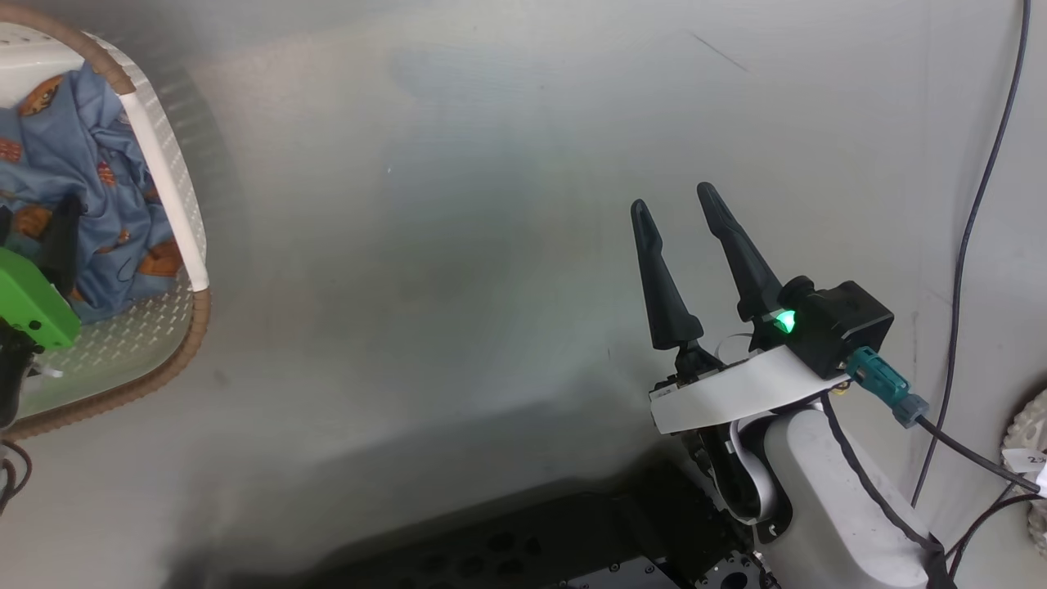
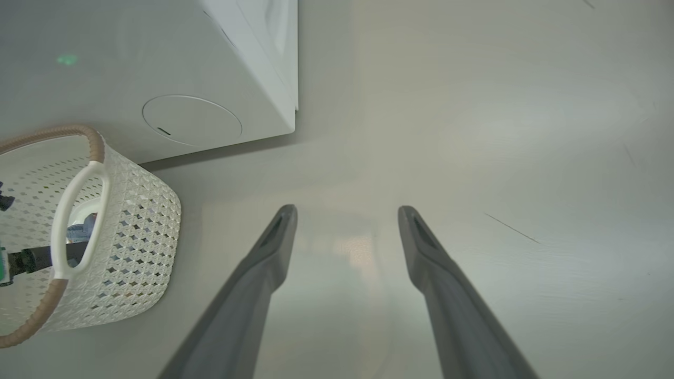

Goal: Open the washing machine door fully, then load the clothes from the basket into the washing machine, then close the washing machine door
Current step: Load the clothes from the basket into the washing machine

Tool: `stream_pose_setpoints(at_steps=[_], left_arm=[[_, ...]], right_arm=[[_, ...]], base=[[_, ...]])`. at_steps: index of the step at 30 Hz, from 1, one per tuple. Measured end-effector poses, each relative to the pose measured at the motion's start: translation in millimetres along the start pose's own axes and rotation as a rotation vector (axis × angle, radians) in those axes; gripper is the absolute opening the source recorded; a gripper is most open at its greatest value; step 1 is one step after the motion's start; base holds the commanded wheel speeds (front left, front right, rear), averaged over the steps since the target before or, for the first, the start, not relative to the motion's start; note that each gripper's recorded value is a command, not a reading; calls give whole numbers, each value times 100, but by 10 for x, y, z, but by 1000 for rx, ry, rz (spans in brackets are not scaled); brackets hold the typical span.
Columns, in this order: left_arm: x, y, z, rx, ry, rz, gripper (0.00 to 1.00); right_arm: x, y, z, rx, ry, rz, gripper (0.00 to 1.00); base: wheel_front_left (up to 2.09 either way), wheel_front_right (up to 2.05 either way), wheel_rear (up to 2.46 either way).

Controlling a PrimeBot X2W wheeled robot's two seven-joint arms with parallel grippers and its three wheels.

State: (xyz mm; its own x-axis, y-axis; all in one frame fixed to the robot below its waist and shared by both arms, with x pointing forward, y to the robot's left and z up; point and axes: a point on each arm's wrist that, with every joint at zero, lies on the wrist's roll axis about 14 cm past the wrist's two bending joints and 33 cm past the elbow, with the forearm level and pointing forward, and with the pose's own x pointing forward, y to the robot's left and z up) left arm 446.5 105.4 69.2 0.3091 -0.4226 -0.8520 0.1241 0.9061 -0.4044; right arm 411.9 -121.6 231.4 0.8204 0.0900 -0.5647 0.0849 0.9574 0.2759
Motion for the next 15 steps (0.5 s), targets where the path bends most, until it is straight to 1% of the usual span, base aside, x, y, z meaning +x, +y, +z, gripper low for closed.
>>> stream_pose_setpoints(at_steps=[3, 6, 10, 11, 12, 13, 15], left_arm=[[49, 42, -94, 4, 52, 6, 100], [74, 69, -199, 52, 108, 11, 100], [100, 74, -208, 78, 130, 16, 100], [104, 79, -208, 79, 135, 18, 49], [109, 75, -202, 79, 134, 18, 16], [116, 68, -189, 78, 131, 17, 0], [122, 56, -170, 81, 127, 15, 0]], right_arm=[[5, -4, -31, -1, 8, 0, 100], [-1, -33, -40, -4, 11, -9, 100], [-4, -58, -30, -7, 9, -16, 100], [-4, -65, -27, -7, 8, -19, 100], [-4, -75, -25, -9, 8, -24, 100], [-4, -81, -23, -9, 7, -27, 100], [-2, -86, -17, -10, 6, -28, 100]], base=[[0, 0, 0], [0, 0, 0], [0, 0, 0], [0, 0, 0], [0, 0, 0], [0, 0, 0], [0, 0, 0]])
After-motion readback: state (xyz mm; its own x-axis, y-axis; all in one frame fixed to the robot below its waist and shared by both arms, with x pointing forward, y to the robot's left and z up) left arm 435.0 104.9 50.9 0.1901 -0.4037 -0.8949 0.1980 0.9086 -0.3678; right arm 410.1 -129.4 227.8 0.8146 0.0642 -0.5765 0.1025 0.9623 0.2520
